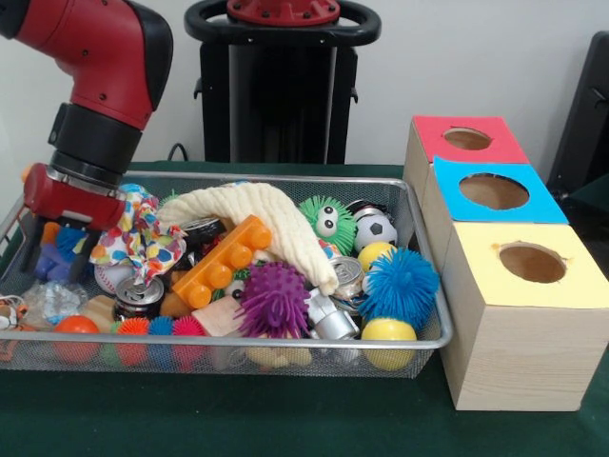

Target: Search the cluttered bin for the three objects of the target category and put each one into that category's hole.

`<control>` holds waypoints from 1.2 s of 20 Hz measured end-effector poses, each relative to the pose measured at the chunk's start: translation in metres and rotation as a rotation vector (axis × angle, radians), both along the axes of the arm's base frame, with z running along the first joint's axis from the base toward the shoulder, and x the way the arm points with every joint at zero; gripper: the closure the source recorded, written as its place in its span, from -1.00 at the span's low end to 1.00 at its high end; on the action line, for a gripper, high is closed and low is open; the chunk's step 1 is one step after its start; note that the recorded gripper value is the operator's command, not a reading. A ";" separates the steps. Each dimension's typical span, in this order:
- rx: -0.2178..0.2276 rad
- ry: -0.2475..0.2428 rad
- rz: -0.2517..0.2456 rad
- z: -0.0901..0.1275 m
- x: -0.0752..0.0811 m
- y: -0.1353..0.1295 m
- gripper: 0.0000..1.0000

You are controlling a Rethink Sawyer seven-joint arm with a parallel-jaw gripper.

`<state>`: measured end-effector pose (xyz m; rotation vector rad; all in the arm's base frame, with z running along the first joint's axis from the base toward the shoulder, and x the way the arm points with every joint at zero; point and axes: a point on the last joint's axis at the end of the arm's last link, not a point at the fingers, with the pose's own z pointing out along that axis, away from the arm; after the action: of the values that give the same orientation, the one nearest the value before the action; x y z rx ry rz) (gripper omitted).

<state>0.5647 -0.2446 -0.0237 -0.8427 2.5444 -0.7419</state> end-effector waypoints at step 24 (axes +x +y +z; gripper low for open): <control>-0.046 0.102 -0.036 -0.021 0.007 -0.018 -1.00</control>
<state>0.5712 -0.2627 -0.0444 -0.8733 2.6483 -0.7904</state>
